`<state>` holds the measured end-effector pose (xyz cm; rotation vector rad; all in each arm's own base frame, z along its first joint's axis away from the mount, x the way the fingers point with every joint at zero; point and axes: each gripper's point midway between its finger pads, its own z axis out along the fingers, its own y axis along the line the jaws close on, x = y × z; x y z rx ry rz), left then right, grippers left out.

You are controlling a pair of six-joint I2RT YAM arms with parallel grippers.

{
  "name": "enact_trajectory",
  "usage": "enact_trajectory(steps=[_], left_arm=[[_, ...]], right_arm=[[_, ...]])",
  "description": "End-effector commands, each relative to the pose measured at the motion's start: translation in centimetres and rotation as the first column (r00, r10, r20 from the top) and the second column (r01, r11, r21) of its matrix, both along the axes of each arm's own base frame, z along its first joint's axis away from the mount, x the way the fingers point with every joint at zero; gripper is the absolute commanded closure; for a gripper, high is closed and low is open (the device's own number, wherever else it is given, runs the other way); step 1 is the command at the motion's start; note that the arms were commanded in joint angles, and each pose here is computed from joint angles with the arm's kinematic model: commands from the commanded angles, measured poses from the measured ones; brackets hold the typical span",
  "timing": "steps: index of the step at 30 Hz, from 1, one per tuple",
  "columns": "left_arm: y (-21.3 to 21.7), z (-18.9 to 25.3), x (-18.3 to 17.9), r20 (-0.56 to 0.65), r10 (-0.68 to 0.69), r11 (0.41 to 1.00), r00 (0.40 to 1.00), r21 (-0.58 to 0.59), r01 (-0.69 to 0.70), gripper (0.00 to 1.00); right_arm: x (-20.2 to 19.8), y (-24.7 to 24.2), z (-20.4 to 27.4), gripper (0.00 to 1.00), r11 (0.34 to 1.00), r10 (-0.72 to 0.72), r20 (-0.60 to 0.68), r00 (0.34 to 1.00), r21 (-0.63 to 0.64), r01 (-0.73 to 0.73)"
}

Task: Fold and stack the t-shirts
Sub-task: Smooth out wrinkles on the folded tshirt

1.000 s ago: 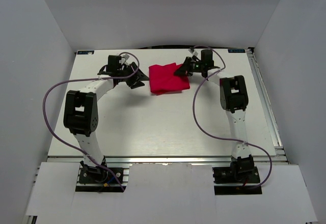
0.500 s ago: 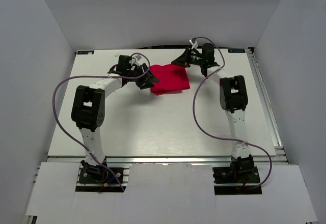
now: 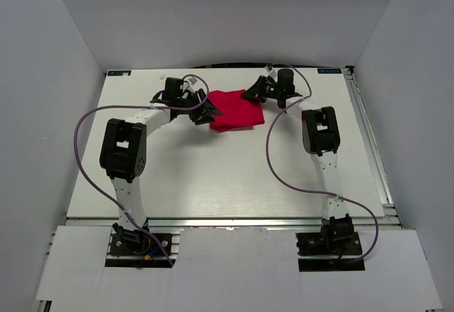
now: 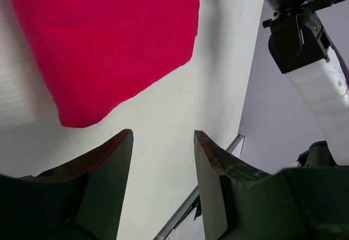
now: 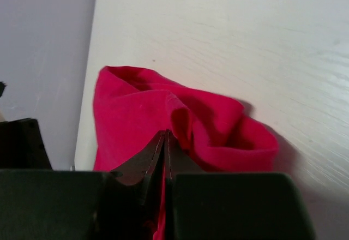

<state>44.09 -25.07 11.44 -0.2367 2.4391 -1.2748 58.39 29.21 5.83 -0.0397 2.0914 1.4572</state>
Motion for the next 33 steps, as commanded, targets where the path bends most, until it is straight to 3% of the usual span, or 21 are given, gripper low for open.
enact_trajectory(steps=[1, 5, 8, 13, 19, 24, 33], left_arm=[[-0.1, 2.6, -0.1, 0.061, -0.009, 1.000, 0.998, -0.021, 0.011, 0.41], [0.2, 2.9, -0.4, 0.072, -0.003, 1.000, 0.997, -0.008, 0.004, 0.41], [0.3, 2.8, -0.4, 0.070, 0.000, 1.000, 0.998, -0.005, 0.000, 0.41], [0.1, 3.5, 0.3, 0.090, 0.002, 1.000, 0.996, -0.012, -0.001, 0.41], [-0.2, 5.1, 1.6, 0.136, 0.001, 1.000, 0.991, -0.021, 0.002, 0.41], [0.2, 5.2, 2.7, 0.147, 0.015, 1.000, 0.989, -0.021, -0.012, 0.41], [-0.5, 5.1, 8.8, 0.173, 0.075, 0.996, 0.982, -0.065, -0.065, 0.41]], right_arm=[[0.4, -1.0, -1.7, 0.92, 0.995, -0.062, -0.024, 0.998, -0.083, 0.060], [0.8, -2.7, -3.4, 0.92, 0.979, -0.142, -0.070, 0.987, -0.160, 0.129], [0.4, -2.5, -3.2, 0.92, 0.988, -0.110, -0.077, 0.991, -0.113, 0.101], [-0.6, -0.2, 5.0, 0.90, 0.994, 0.069, 0.137, 0.988, 0.069, -0.079], [-2.0, -0.3, 11.5, 0.90, 0.979, 0.143, 0.280, 0.949, 0.100, -0.177], [-4.7, -0.5, 9.5, 0.90, 0.970, 0.205, 0.195, 0.959, 0.094, -0.226], [-9.1, -0.5, 3.8, 0.92, 0.943, 0.321, 0.024, 0.947, 0.087, -0.322]])
